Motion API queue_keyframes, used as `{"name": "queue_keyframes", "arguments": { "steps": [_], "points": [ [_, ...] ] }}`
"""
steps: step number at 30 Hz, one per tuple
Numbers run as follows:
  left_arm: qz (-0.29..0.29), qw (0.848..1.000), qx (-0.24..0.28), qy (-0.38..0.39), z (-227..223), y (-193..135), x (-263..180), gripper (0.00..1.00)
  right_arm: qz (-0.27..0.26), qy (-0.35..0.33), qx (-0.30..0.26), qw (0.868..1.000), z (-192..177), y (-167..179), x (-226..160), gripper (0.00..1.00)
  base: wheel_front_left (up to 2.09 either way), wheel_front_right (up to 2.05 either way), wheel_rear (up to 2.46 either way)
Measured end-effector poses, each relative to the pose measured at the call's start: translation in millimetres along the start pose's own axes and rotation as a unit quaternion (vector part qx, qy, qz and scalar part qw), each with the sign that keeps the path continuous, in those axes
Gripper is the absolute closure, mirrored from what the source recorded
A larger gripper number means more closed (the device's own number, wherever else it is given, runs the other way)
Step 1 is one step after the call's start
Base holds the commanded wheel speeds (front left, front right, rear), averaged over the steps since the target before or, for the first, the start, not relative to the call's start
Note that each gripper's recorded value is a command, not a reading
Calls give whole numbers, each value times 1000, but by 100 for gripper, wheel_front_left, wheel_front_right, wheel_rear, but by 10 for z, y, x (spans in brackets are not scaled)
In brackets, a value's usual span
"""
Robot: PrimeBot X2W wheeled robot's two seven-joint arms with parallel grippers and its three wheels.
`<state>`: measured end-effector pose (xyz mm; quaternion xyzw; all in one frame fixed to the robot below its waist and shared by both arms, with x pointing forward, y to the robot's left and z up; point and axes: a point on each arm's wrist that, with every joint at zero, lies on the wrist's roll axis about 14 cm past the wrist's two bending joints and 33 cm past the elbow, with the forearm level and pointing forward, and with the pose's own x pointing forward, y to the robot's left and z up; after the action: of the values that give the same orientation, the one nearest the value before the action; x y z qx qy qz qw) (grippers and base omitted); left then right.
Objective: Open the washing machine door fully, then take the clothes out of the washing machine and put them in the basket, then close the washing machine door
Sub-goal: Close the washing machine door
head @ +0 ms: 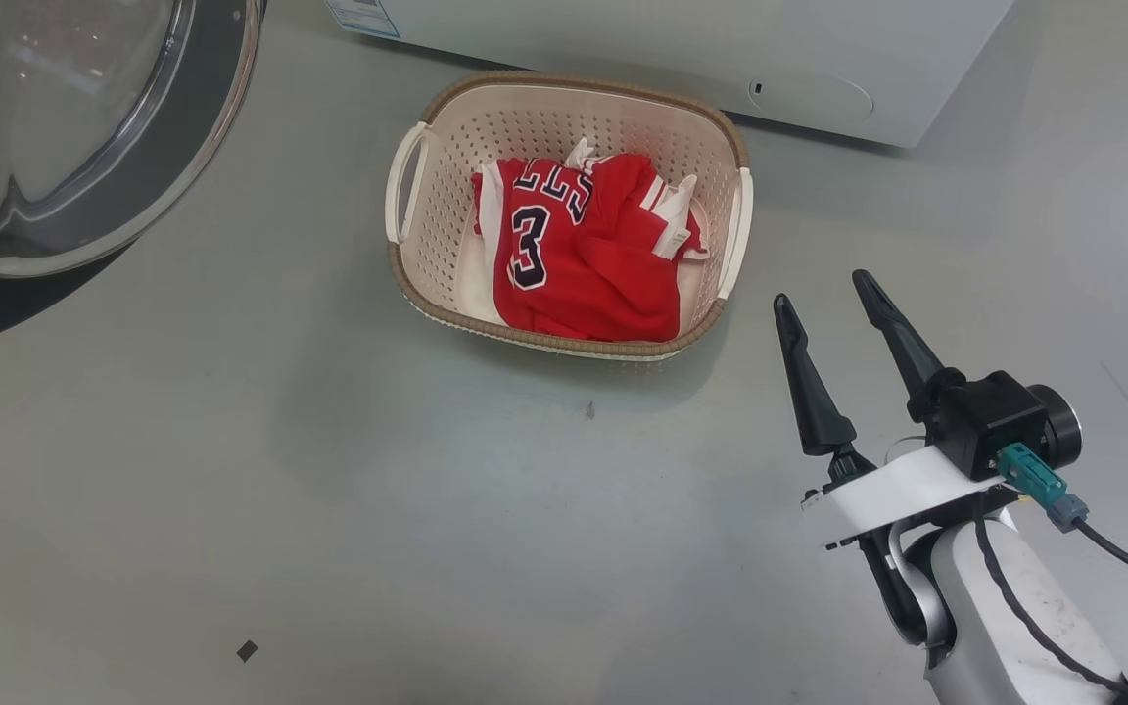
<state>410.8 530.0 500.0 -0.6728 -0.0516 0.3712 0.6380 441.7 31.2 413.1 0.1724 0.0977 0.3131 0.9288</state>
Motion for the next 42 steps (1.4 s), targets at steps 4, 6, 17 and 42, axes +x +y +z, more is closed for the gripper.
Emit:
{"name": "queue_keyframes", "arguments": {
  "steps": [4, 6, 17, 42],
  "points": [
    [4, 1000, 1, 9, -14, 4, 1, 100, -2, 0, -1, 1000, 0, -9, -7, 0, 0, 0, 0],
    [6, 1000, 5, 15, -26, 1, 1, 100, -4, 0, -2, 1000, 2, -15, -10, 0, 0, 0, 0],
    [24, 997, 44, 63, -126, 11, -49, 100, -2, -5, -3, 1000, 32, 16, -12, 0, 0, 0, 0],
    [11, 980, 50, 193, -491, 98, -328, 100, 5, -25, -7, 1000, 218, 180, -60, 0, 0, 0, 0]
  ]
}}
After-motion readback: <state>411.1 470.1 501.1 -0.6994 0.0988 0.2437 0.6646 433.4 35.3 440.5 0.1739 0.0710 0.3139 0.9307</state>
